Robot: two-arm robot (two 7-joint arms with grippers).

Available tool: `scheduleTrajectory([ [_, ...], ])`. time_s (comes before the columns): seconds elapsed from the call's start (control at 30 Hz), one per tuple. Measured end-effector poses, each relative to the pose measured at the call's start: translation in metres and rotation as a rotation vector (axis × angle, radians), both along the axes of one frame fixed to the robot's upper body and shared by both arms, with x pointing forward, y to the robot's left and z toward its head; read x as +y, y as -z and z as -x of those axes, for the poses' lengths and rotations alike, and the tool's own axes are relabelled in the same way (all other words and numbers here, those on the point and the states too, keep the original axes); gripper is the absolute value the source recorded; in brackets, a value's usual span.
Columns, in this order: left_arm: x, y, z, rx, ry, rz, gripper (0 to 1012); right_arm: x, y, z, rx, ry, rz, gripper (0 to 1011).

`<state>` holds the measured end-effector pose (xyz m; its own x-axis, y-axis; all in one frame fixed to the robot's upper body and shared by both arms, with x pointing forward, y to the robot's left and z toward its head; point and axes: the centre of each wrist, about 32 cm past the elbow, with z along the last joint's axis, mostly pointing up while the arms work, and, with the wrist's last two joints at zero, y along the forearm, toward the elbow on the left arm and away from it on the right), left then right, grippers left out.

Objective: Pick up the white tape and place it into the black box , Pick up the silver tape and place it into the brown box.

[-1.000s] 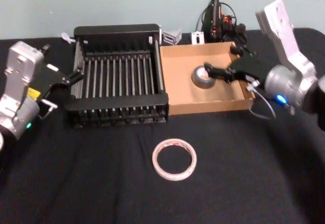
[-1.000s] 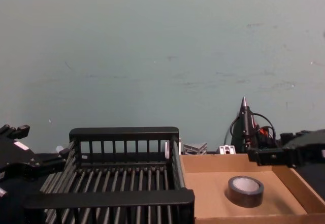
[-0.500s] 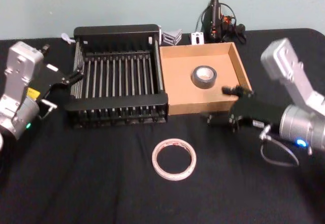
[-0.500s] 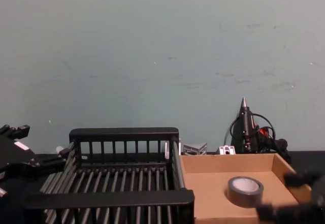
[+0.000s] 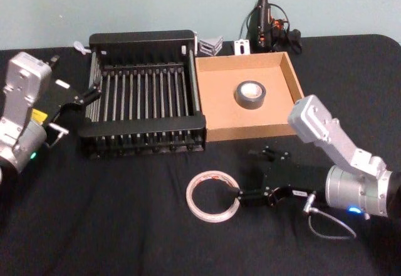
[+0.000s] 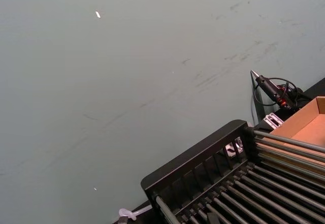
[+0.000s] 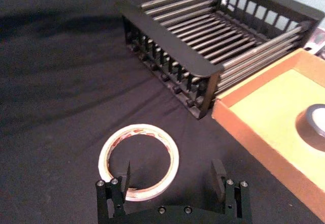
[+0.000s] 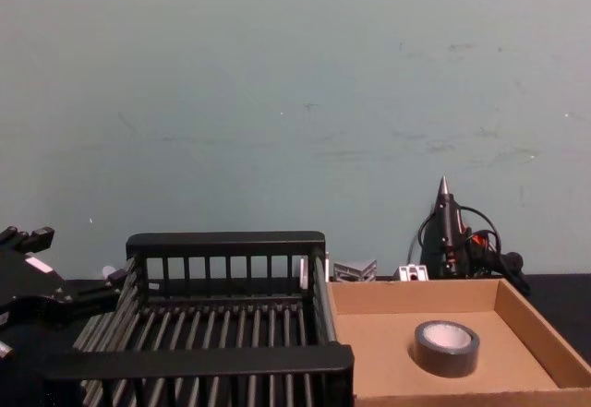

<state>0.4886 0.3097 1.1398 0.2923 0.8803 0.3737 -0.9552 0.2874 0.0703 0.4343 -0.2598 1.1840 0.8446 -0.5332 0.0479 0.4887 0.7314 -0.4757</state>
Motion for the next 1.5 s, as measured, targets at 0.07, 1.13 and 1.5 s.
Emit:
scheduleTrajectory([
  [0.07, 0.0, 0.0, 0.0, 0.0, 0.0, 0.0, 1001, 0.003, 0.003, -0.001, -0.001, -0.011, 0.008, 1002],
  [1.13, 0.0, 0.0, 0.0, 0.0, 0.0, 0.0, 1001, 0.025, 0.036, -0.023, -0.021, -0.01, 0.023, 1003],
  [1.5, 0.0, 0.0, 0.0, 0.0, 0.0, 0.0, 1001, 0.027, 0.04, -0.024, -0.008, -0.007, 0.028, 1002],
])
